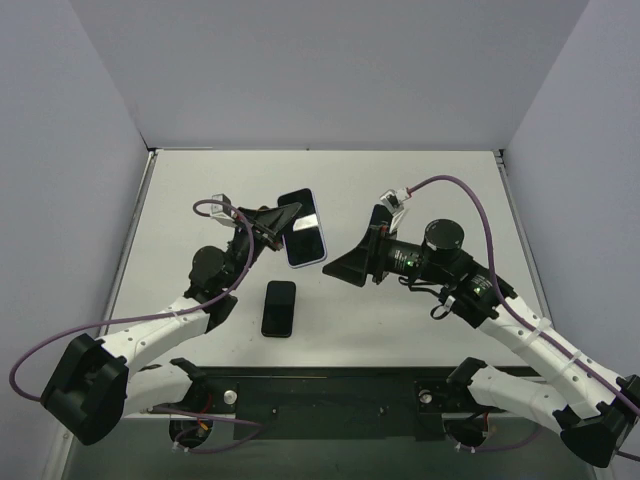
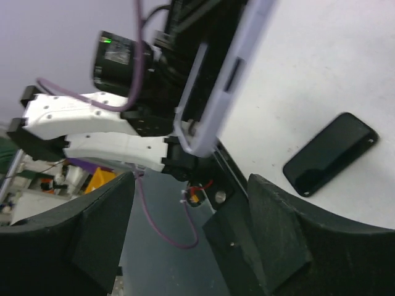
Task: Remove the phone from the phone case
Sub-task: Remove the phone case from the phone.
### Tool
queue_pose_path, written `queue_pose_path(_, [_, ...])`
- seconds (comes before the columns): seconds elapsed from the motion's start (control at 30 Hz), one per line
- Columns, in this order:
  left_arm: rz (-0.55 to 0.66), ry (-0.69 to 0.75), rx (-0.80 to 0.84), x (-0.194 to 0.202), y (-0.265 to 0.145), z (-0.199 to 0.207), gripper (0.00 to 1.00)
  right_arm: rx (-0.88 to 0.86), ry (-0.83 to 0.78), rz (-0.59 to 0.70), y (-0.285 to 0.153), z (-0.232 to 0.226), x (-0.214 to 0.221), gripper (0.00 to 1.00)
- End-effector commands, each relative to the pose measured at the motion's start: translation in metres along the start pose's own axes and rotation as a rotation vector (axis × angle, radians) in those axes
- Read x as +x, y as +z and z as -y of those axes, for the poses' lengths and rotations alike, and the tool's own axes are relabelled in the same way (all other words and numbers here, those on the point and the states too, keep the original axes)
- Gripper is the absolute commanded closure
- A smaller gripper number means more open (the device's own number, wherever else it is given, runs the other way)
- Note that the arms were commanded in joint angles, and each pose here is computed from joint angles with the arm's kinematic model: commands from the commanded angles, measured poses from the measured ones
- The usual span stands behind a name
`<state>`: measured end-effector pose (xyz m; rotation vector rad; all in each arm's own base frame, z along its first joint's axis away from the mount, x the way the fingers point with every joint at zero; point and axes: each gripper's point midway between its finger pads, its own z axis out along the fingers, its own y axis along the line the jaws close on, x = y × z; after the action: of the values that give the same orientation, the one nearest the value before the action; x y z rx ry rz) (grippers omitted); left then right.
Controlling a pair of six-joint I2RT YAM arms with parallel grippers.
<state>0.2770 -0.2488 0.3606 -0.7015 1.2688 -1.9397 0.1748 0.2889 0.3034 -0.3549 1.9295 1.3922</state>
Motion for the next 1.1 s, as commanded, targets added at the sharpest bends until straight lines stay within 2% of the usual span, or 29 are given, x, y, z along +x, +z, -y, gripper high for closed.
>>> queue_pose_path(0.0, [-0.010,-0.027,0.148,0.004,0.005,0.034,1.00,-0.263,0.029,-0.004,-0.008,-0.058,-0.032,0.37])
queue_pose_path(0.07, [-0.038,-0.033,0.150,0.009,0.004,0.038,1.00,-0.326,0.062,-0.035,-0.007,-0.063,-0.032,0.43])
queue_pose_path(0.1, [-0.038,-0.035,0.144,0.009,0.004,0.038,1.00,-0.362,0.053,-0.052,-0.006,-0.065,-0.031,0.51])
queue_pose_path(0.17, [-0.047,-0.033,0.142,0.011,0.004,0.041,1.00,-0.418,0.056,-0.081,-0.004,-0.071,-0.029,0.60])
queue_pose_path(0.4, [-0.135,-0.044,0.138,0.024,0.005,0.048,1.00,-0.362,-0.007,-0.145,0.001,-0.057,-0.025,0.61])
queue_pose_path(0.5, [-0.147,-0.031,0.135,0.022,0.003,0.047,1.00,-0.228,0.005,-0.185,-0.007,-0.033,-0.013,0.55])
queue_pose_path(0.53, [-0.147,-0.022,0.129,0.021,0.003,0.046,1.00,-0.176,-0.070,-0.146,-0.011,-0.029,-0.019,0.49])
queue_pose_path(0.57, [-0.152,-0.003,0.131,0.022,0.002,0.048,1.00,-0.067,-0.039,-0.228,-0.019,-0.009,0.004,0.48])
queue_pose_path(0.6, [-0.152,0.007,0.112,0.022,0.003,0.046,1.00,-0.021,-0.097,-0.222,-0.023,-0.002,0.005,0.46])
queue_pose_path(0.67, [-0.158,0.035,0.101,0.023,0.003,0.045,1.00,0.003,-0.080,-0.245,-0.024,0.005,0.013,0.45])
queue_pose_path(0.83, [-0.194,-0.002,0.125,0.028,0.003,0.047,1.00,-0.063,-0.070,-0.188,-0.015,-0.014,-0.003,0.43])
queue_pose_path(0.93, [-0.223,-0.026,0.139,0.033,0.003,0.051,1.00,-0.162,-0.069,-0.166,-0.006,-0.031,-0.014,0.51])
queue_pose_path(0.97, [-0.230,-0.029,0.138,0.034,0.004,0.051,1.00,-0.182,-0.029,-0.199,-0.003,-0.032,-0.009,0.56])
queue_pose_path(1.0, [-0.239,-0.036,0.136,0.035,0.005,0.052,1.00,-0.228,-0.053,-0.163,0.000,-0.041,-0.018,0.58])
queue_pose_path(1.07, [-0.248,-0.041,0.143,0.036,0.006,0.054,1.00,-0.273,-0.047,-0.179,0.004,-0.046,-0.017,0.61])
